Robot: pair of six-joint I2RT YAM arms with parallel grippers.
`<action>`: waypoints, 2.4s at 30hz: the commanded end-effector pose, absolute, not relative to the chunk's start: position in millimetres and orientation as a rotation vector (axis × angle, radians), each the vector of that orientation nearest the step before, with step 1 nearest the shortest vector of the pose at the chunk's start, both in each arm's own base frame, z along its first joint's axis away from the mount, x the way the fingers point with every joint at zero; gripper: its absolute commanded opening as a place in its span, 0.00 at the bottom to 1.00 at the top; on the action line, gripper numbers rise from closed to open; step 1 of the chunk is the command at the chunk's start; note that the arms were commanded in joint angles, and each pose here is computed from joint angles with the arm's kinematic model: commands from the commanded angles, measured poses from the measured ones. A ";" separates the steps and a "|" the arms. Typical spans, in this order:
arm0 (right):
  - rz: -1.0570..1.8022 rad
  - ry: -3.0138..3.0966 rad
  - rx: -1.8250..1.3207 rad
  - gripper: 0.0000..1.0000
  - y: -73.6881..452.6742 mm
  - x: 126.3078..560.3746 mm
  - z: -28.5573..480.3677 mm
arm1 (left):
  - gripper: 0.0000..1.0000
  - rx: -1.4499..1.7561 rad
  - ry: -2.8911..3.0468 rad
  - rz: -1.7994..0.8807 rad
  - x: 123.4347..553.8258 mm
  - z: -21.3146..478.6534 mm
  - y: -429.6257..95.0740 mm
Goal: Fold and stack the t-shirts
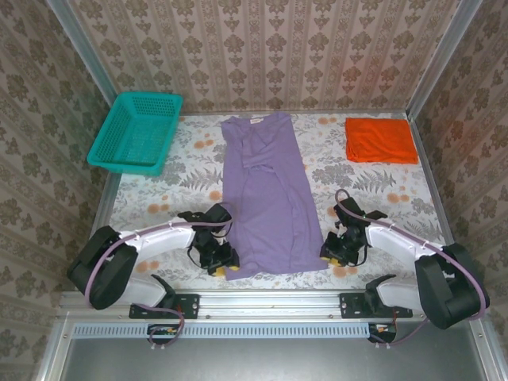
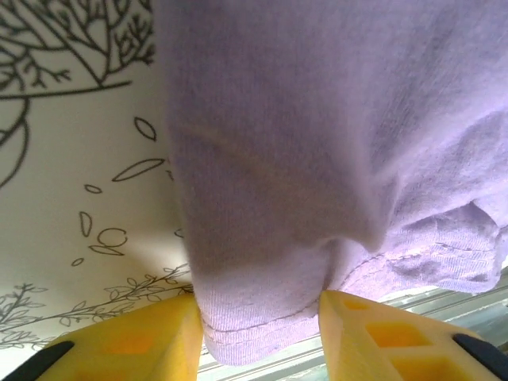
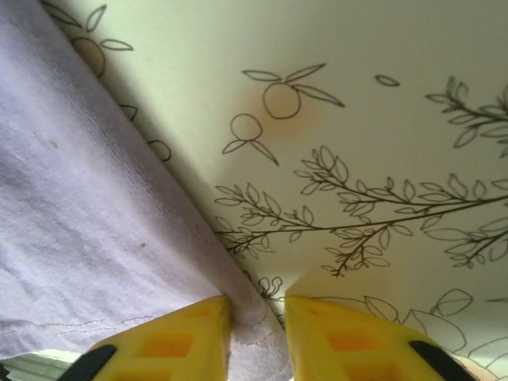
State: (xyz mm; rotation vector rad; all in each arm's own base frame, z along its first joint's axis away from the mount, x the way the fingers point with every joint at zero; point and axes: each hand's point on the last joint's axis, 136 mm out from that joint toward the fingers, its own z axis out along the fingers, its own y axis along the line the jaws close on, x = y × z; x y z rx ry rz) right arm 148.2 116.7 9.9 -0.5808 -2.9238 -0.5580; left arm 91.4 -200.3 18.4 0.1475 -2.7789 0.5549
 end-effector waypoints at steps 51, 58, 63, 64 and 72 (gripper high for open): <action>-1.066 -2.909 -0.875 0.00 152.3 358.4 118.2 | 0.00 0.528 -2.797 0.938 285.4 132.3 -207.7; -1.003 -2.870 -0.913 0.00 147.3 417.0 91.8 | 0.00 0.610 -2.791 0.957 358.4 117.4 -198.9; -0.958 -2.841 -0.915 0.00 147.8 439.2 73.2 | 0.01 0.650 -2.778 0.901 380.5 97.6 -191.7; -0.949 -2.835 -0.916 0.00 147.7 442.4 69.0 | 0.02 0.660 -2.768 0.893 382.4 93.4 -190.3; -0.863 -2.800 -0.943 0.04 140.8 453.2 49.9 | 0.18 0.718 -2.765 0.845 397.6 75.6 -176.9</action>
